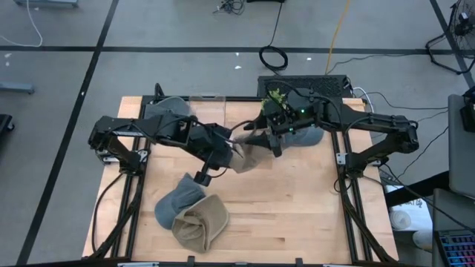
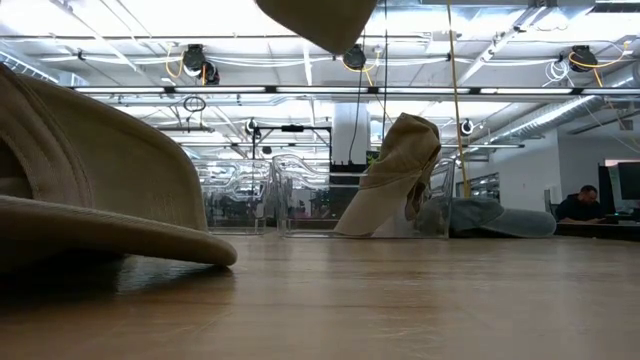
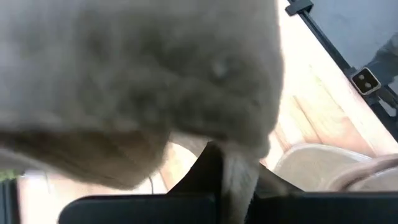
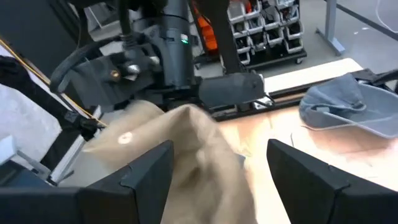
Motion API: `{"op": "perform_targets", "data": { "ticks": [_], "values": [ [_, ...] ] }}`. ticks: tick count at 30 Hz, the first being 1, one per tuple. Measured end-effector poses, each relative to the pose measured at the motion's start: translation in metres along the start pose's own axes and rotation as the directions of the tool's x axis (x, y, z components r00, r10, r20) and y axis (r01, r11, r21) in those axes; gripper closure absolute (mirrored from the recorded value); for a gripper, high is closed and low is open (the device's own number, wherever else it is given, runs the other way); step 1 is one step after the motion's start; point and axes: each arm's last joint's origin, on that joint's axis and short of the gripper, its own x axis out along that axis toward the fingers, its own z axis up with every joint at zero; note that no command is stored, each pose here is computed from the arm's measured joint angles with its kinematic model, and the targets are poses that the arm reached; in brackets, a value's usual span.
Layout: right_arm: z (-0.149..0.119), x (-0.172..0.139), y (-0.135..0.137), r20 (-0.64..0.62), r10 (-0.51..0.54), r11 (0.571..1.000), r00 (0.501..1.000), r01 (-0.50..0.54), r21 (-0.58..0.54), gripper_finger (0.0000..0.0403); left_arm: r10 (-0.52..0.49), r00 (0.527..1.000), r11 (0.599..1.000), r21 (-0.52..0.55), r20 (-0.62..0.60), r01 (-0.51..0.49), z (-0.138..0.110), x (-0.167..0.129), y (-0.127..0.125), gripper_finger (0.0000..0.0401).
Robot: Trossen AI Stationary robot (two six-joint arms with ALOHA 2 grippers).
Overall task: Pick & Place hat
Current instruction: Put the top brown cap into the right transparent bin
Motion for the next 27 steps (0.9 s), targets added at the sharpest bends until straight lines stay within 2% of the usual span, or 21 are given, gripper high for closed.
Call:
{"op": "perform_targets", "data": {
  "ticks": [6, 11, 14, 18, 25, 27],
  "values": [
    [-0.004, 0.008, -0.001, -0.028, 0.004, 1.000, 1.000, -0.004, 0.010, 0.0156, -0.018, 1.000, 1.000, 0.001, 0.012, 0.018, 0.001, -0.001, -0.001, 0.0393],
    [-0.012, 0.021, -0.004, -0.098, 0.091, 0.995, 0.991, -0.086, 0.056, 0.0180, -0.015, 1.000, 1.000, -0.010, 0.014, 0.015, 0.001, -0.001, 0.000, 0.0393],
    [-0.017, 0.028, -0.005, -0.123, 0.094, 0.994, 0.988, -0.087, 0.065, 0.0209, -0.020, 1.000, 1.000, -0.019, 0.002, 0.020, 0.000, -0.001, -0.001, 0.0393],
    [-0.012, 0.026, -0.001, -0.077, 0.110, 0.993, 0.991, -0.107, 0.045, 0.0257, -0.023, 1.000, 0.999, -0.024, -0.009, 0.023, -0.001, -0.001, -0.002, 0.0393],
    [-0.005, 0.019, 0.001, -0.036, 0.117, 0.993, 0.993, -0.116, 0.029, 0.0369, -0.026, 0.999, 0.999, -0.033, -0.029, 0.025, -0.003, -0.001, -0.002, 0.0390],
    [-0.004, 0.014, 0.003, -0.034, 0.117, 0.993, 0.993, -0.116, 0.021, 0.0389, -0.026, 0.999, 0.999, -0.033, -0.029, 0.025, -0.003, -0.001, -0.002, 0.0389]
  ]
}}
